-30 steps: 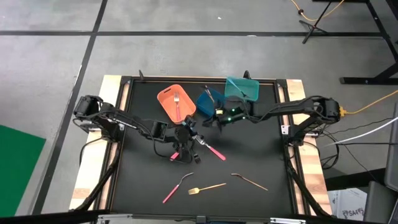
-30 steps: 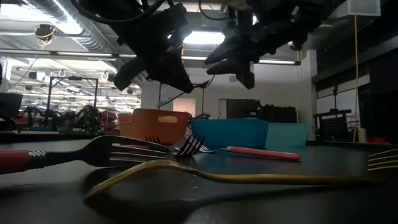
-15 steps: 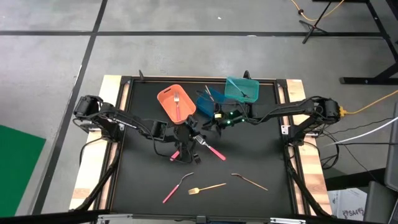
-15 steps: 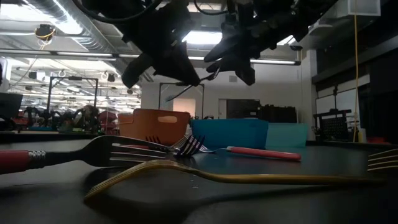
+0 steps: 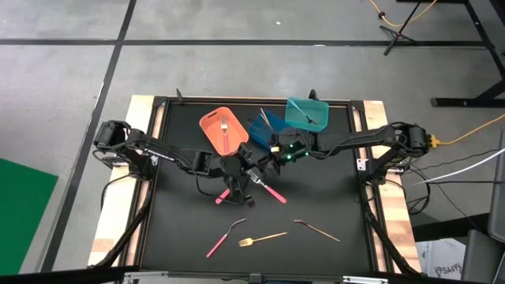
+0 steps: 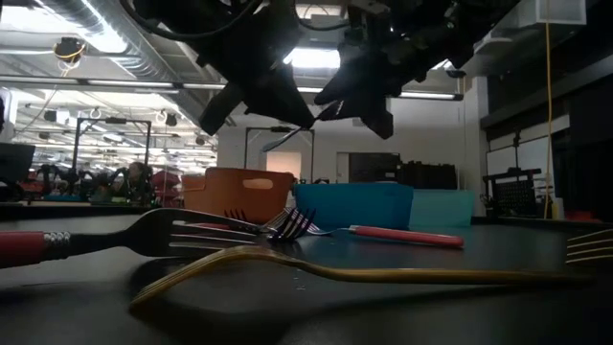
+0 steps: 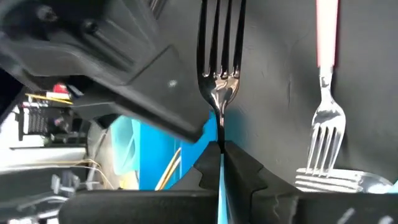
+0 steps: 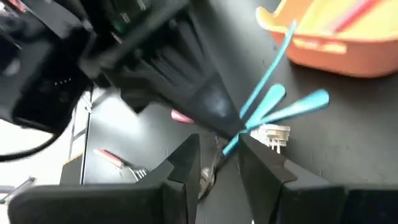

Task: Sort silverware by color (type)
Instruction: Put the blue fork into the green bin

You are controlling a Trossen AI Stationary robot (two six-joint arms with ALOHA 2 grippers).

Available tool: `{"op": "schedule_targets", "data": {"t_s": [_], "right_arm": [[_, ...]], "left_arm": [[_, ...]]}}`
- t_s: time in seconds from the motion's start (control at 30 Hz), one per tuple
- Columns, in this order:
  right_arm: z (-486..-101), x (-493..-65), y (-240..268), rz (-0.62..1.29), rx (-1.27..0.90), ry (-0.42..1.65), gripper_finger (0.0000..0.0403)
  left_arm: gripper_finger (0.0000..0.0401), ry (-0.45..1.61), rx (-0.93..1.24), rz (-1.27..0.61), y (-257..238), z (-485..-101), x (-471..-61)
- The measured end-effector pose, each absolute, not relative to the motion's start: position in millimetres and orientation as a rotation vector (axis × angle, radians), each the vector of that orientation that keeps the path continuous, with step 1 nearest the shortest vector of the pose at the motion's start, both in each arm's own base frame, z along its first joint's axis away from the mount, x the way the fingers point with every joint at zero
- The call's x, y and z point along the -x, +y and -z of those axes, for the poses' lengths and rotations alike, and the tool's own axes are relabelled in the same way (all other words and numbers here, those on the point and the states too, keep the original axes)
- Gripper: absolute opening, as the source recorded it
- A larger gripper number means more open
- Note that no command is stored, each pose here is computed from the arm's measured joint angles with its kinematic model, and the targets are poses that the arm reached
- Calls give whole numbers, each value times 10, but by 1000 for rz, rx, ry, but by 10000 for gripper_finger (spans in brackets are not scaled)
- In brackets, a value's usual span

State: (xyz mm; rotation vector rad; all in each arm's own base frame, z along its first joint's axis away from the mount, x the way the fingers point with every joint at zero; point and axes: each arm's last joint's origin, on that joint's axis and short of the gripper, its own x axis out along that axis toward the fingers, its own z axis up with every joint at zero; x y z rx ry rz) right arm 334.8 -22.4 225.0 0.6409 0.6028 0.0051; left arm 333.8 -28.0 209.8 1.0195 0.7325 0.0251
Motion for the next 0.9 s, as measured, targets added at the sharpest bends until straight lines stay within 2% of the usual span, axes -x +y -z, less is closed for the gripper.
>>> {"op": "schedule_targets", "data": {"t_s": [0.17,0.9], "right_arm": [[-2177,-3371,-222,-3,-669,632,99],[-2155,-3381,-220,-12,-673,640,99]], "left_arm": [[1,727,-1112,3,-278,-2109,-3347],[1,701,-1154,18,-219,-2132,-3372]]}}
